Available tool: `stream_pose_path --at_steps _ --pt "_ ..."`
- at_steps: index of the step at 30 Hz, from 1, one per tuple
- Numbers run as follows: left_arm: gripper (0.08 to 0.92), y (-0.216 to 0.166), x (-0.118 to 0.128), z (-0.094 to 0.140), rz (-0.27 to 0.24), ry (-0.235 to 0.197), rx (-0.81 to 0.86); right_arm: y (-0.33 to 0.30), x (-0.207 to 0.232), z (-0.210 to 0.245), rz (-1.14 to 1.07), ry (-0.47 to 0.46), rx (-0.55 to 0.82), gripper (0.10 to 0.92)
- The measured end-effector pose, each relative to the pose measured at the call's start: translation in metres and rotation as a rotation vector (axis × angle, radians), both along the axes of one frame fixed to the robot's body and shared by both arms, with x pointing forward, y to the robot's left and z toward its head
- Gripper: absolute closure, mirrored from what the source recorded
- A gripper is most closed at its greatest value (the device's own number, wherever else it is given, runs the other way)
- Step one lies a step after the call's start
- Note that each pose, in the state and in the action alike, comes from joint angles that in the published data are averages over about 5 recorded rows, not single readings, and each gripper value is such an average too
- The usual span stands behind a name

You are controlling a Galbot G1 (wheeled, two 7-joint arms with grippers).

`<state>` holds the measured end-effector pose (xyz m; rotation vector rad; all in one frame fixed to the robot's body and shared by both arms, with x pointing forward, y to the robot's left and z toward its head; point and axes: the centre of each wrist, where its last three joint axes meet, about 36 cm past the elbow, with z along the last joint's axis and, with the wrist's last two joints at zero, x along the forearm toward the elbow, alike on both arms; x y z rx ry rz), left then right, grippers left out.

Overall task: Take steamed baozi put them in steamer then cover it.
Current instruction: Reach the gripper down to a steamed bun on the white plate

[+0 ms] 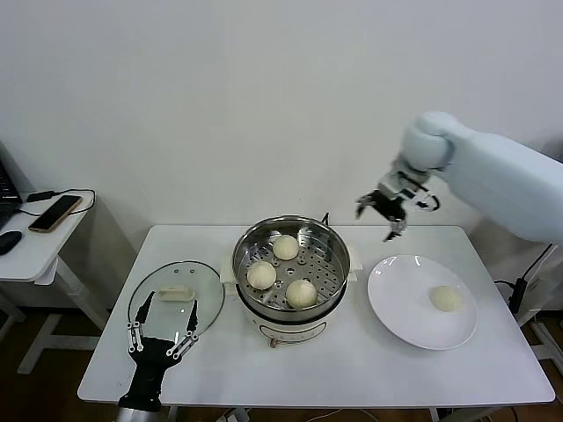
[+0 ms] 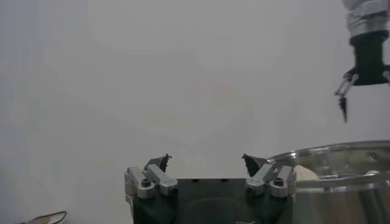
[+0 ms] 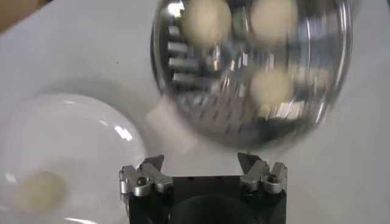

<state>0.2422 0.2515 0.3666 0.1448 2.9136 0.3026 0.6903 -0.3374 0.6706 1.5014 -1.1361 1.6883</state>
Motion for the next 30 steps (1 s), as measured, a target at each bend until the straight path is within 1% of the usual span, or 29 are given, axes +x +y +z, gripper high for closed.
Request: stream_pose_path --at_steps 6,13,20,30 --pt "0.177 -0.001 0.0 0.0 0.003 0.006 -0.003 -0.063 0.002 -0.04 -0.21 0.054 -0.011 0.2" --pt "0.177 0.001 0.0 0.001 0.011 0.007 0.002 -0.109 -0.005 -0.096 -0.353 0.107 -0.028 0.2" --pt "0.177 0.002 0.0 -0.001 0.015 0.009 0.004 -0.131 -0.014 -0.14 -0.425 0.15 -0.042 0.2" --pt "0.177 0.003 0.0 -0.004 0.021 0.016 0.004 -0.142 -0.02 -0.176 -0.469 0.169 -0.055 0.2"
